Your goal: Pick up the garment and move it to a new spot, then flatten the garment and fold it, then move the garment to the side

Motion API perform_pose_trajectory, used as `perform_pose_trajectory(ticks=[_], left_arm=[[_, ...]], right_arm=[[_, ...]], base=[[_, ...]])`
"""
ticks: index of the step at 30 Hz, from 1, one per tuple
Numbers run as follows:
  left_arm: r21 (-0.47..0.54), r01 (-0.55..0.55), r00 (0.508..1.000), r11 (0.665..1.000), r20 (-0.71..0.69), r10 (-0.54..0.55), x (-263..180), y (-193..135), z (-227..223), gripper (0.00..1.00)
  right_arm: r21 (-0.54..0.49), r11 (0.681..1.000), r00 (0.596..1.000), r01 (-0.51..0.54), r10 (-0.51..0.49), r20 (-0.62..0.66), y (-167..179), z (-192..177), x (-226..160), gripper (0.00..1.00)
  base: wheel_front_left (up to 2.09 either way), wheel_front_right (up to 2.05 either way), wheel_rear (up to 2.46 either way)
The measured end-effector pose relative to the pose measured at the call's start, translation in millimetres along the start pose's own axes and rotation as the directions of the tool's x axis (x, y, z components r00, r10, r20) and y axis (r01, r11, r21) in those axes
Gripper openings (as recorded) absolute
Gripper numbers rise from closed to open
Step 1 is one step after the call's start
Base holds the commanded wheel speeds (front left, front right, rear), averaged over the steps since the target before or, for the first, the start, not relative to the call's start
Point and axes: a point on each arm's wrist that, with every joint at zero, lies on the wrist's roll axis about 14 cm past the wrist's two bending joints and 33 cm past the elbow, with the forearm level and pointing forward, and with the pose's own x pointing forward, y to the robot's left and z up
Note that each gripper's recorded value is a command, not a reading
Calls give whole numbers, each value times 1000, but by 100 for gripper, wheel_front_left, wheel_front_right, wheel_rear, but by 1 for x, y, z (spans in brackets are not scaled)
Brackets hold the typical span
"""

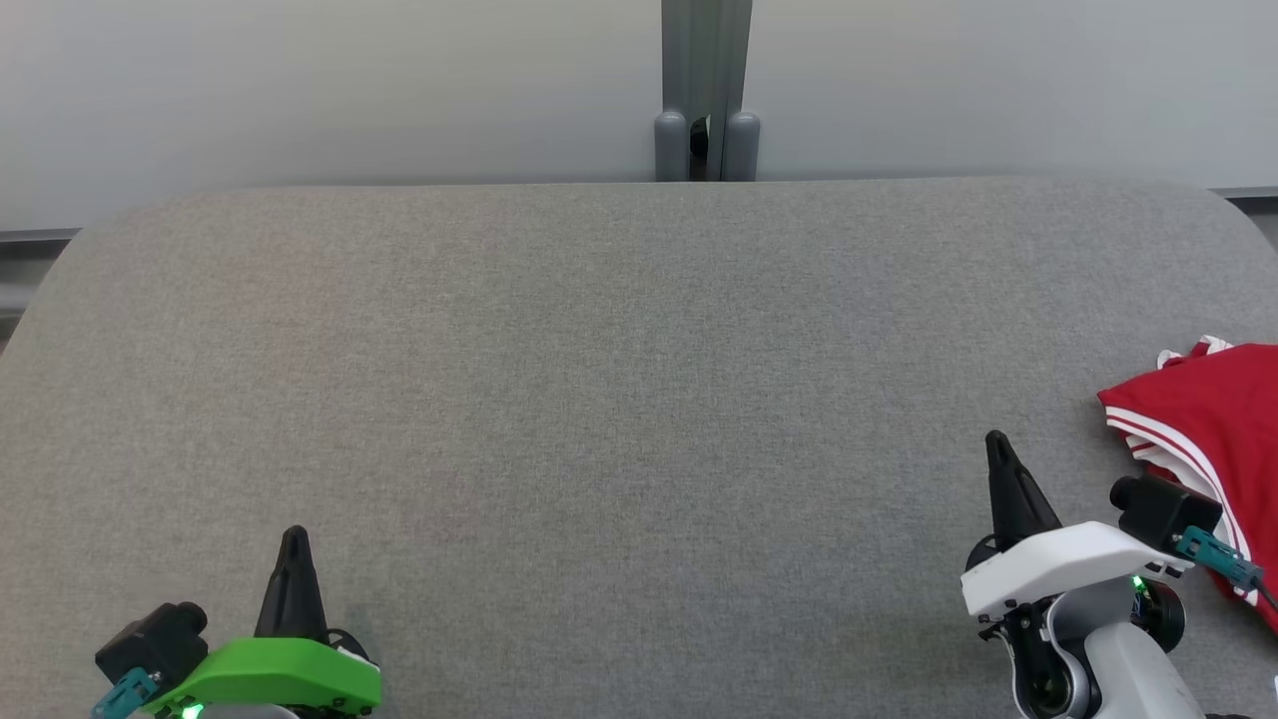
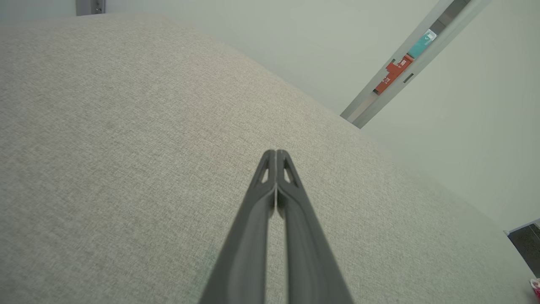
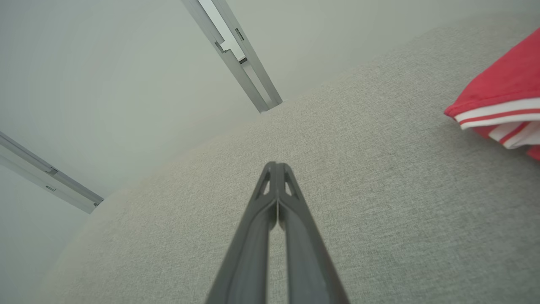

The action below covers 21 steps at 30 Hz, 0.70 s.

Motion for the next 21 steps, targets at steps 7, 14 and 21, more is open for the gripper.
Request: perform_pose_trajectory(ticks=[7,14,21], left_arm=[[-100,-6,1000,995,-8,5,2,1,2,0],[-200,-5,1000,980,-11,3,5,-1,5,0],[-285,0,1000,958,-15,-5,7,-2,7,0]], right_arm=[[109,994,1000,17,-18,5,-3,4,0,0],[210,977,999,30,-32,6,-7,7,-1,0],[303,952,999,37,-42,10,-9,10,-2,0]], base=[[0,0,0],[0,0,0],[0,0,0]])
